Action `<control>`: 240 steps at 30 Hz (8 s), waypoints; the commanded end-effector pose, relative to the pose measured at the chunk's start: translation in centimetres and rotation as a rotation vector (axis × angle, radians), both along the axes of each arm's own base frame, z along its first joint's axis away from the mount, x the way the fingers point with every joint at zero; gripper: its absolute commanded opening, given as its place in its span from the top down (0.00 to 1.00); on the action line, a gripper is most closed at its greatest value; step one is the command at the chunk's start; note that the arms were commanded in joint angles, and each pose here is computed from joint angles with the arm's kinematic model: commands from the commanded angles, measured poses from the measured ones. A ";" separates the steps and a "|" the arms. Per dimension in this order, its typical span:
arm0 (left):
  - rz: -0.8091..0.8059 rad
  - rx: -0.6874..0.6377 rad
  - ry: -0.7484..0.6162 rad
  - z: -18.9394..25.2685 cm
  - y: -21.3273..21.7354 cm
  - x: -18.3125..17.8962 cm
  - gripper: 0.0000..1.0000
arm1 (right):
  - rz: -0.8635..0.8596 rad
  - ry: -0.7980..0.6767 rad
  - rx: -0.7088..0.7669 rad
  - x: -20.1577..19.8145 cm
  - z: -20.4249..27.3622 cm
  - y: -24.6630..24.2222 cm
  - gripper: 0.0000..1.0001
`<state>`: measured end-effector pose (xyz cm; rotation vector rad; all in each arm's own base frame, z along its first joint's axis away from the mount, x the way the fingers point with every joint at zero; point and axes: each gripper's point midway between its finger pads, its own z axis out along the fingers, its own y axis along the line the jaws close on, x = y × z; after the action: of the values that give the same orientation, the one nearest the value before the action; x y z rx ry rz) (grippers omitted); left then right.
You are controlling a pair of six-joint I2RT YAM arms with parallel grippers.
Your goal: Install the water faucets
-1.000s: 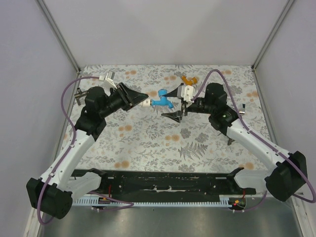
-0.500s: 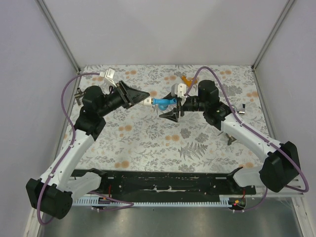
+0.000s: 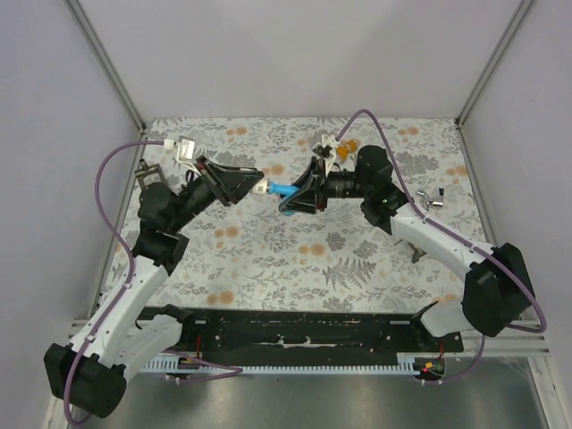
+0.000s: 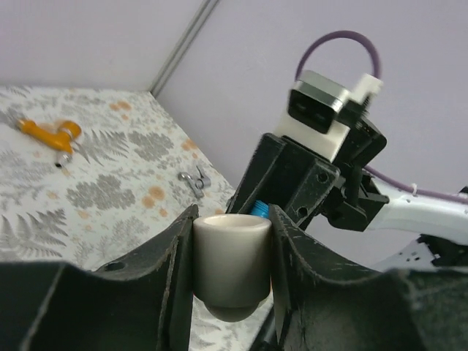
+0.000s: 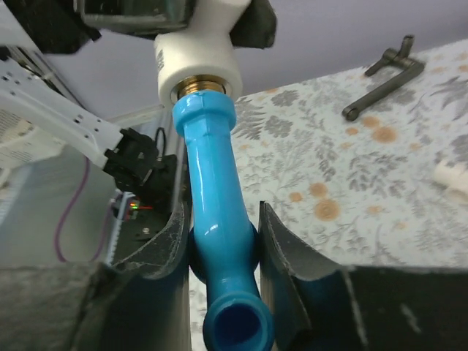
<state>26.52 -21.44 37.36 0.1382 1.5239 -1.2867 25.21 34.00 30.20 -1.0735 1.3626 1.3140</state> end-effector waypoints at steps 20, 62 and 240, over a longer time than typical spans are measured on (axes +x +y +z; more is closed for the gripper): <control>0.329 -0.039 0.044 -0.2 4.6 2.8 0.98 | -0.320 -0.091 -0.016 2.3 4.0 -4.4 0.26; 0.304 -0.076 0.221 1.4 3.5 4.1 0.98 | -0.422 -0.194 0.334 3.6 4.8 -1.7 0.02; 0.238 -0.029 0.519 -0.7 1.9 4.3 0.98 | -0.493 -1.409 -0.105 3.4 4.7 0.4 0.02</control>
<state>31.02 -18.52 33.09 -0.4638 1.9618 -1.0930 29.86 32.90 31.20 -1.2553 0.6260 -0.0520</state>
